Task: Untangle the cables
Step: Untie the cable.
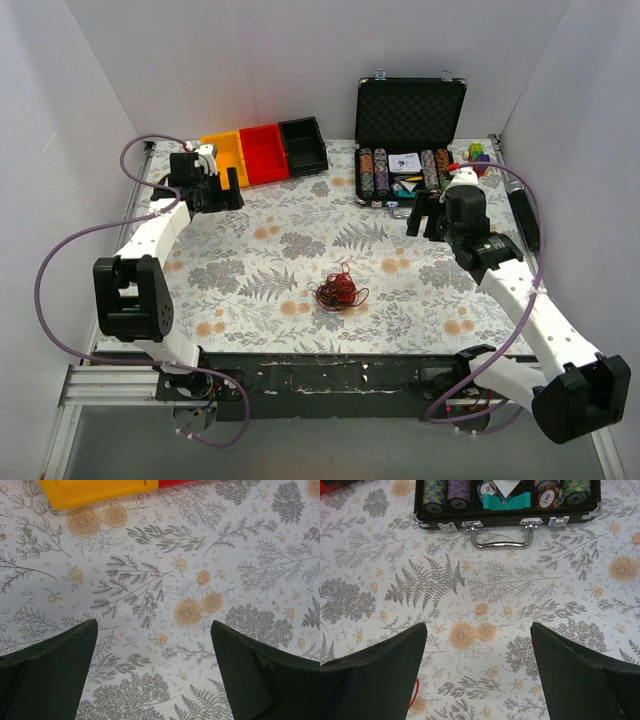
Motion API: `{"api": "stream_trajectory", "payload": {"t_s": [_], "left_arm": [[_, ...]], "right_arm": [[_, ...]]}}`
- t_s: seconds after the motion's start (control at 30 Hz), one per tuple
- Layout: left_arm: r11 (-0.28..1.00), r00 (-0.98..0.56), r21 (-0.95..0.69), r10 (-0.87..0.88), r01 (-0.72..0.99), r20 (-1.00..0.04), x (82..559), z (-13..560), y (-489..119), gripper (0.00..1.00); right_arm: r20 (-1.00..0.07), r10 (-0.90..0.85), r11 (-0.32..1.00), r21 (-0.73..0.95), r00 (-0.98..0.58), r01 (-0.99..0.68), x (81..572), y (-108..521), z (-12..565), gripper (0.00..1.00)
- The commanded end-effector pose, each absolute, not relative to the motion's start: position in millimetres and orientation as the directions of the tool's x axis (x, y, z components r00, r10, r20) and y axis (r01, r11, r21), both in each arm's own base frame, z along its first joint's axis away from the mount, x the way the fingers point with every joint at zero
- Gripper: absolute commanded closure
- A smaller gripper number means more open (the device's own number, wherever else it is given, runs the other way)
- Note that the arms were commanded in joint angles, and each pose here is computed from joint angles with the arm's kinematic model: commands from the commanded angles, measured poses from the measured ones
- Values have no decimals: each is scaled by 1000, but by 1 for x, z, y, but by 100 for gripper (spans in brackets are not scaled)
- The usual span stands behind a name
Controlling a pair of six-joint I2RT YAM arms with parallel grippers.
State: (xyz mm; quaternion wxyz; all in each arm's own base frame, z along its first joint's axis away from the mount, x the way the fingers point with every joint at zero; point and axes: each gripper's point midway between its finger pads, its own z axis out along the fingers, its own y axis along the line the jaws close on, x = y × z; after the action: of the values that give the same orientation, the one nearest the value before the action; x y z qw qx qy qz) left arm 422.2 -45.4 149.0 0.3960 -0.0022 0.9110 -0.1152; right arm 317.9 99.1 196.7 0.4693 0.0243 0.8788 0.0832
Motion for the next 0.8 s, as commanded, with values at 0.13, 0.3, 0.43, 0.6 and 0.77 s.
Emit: {"api": "stream_trajectory", "payload": {"t_s": [0.13, 0.3, 0.43, 0.6, 0.77], "left_arm": [[969, -637, -206, -247, -140, -730, 485, 150, -21, 2], [953, -621, -221, -303, -209, -723, 517, 140, -16, 2], [944, -639, -211, -327, -254, -696, 545, 120, -12, 2], [933, -626, -221, -355, -285, -694, 577, 102, -12, 2], [941, -612, -218, -335, -260, -716, 598, 98, -24, 2]], "right_arm": [[-884, 87, 981, 156, -460, -115, 310, 102, 214, 6], [-883, 84, 979, 161, -461, -129, 305, 104, 206, 9], [-879, 72, 980, 152, -472, -132, 303, 107, 199, 9], [-884, 51, 980, 135, -466, -148, 297, 114, 197, 9], [-893, 33, 978, 123, -450, -171, 296, 122, 206, 11]]}}
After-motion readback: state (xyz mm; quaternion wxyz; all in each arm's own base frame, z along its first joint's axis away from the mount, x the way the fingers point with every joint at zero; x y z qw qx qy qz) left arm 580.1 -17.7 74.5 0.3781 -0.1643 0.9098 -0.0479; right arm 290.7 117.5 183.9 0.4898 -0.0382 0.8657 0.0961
